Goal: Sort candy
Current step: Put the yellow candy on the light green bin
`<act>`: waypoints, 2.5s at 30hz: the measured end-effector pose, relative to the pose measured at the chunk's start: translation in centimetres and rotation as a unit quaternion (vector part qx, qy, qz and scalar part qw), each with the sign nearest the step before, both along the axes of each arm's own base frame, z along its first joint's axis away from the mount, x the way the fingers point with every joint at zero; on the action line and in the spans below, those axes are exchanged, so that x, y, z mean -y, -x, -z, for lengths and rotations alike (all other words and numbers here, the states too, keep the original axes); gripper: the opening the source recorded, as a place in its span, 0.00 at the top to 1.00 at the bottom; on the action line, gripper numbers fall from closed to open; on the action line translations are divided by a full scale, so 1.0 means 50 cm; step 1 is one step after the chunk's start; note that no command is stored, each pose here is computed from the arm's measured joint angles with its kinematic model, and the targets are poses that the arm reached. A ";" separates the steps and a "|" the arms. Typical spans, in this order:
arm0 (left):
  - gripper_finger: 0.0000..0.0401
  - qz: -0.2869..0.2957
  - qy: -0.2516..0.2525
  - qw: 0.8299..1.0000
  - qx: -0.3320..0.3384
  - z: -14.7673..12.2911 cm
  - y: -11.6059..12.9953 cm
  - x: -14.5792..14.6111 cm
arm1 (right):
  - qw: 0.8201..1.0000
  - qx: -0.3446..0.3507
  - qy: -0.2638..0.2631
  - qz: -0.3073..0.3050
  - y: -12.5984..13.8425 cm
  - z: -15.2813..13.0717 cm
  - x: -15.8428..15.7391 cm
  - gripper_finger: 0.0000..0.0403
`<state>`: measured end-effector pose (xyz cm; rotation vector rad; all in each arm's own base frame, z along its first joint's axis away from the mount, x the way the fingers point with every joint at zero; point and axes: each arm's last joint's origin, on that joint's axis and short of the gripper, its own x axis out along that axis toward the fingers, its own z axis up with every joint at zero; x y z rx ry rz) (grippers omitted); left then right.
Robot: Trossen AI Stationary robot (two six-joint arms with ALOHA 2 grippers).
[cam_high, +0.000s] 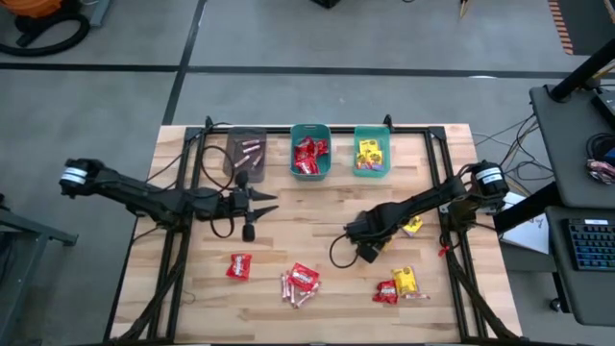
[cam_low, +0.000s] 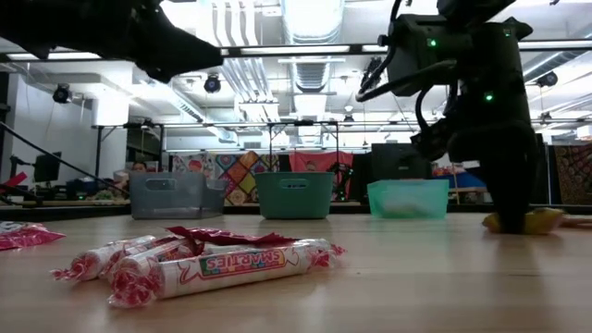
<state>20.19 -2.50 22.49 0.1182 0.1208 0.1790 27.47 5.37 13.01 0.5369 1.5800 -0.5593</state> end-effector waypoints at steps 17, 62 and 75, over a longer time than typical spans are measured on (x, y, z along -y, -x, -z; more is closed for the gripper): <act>0.75 0.215 0.033 0.974 0.059 0.002 -0.034 0.031 | 0.889 0.436 0.016 -0.137 -0.045 -0.176 0.017 0.97; 0.98 0.289 0.042 0.951 0.100 0.089 -0.154 0.053 | 0.560 0.712 0.039 -0.422 -0.147 -0.179 0.025 0.90; 1.00 0.079 0.029 0.996 -0.021 0.113 -0.075 0.013 | 0.758 0.582 0.150 -0.253 -0.131 -0.147 0.060 0.54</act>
